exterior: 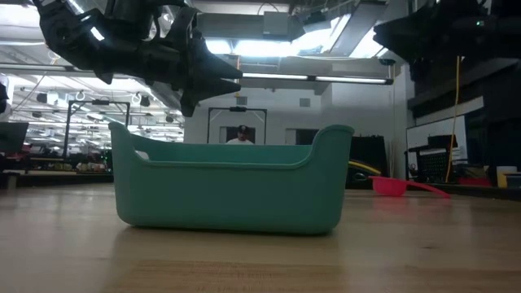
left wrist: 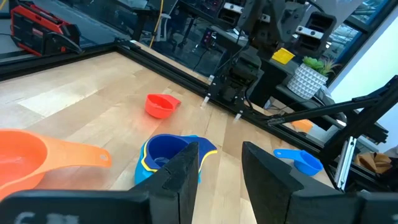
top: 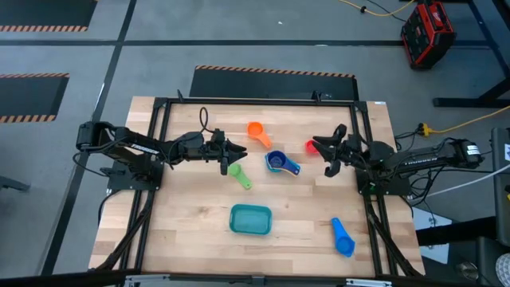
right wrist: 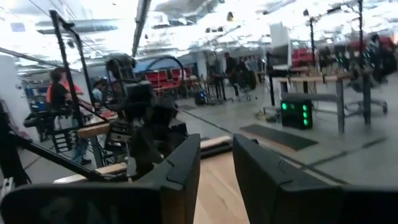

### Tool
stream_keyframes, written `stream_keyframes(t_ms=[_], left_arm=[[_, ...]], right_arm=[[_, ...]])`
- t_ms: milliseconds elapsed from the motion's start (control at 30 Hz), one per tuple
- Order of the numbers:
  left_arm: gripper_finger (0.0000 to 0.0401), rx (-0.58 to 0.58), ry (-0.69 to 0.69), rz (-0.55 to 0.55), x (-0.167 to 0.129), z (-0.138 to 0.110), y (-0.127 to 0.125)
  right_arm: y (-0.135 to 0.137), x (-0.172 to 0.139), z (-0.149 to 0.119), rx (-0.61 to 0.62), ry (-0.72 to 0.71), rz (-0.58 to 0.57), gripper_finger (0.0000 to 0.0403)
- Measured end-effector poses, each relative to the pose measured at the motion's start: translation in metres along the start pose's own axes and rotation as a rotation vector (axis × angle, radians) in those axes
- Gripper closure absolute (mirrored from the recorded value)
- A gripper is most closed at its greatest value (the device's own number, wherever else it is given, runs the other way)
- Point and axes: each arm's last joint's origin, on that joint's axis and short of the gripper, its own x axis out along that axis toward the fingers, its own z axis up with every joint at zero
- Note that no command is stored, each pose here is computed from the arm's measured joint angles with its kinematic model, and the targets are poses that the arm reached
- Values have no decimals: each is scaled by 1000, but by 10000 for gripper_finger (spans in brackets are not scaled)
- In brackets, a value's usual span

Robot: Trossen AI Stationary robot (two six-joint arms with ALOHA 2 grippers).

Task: Nest measuring cups in basket
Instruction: Stack the orange measuring cup on top of the dark blue measuring cup

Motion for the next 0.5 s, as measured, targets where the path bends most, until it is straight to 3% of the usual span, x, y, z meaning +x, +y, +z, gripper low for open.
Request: stream_keyframes(t_ms=[300, 500], left_arm=[[286, 0, -6, 9, 0, 0, 0], [286, 1, -7, 9, 0, 0, 0]], right_arm=[[-2, 2, 0, 45, -24, -97, 303], [-1, 4, 3, 59, -71, -95, 303]])
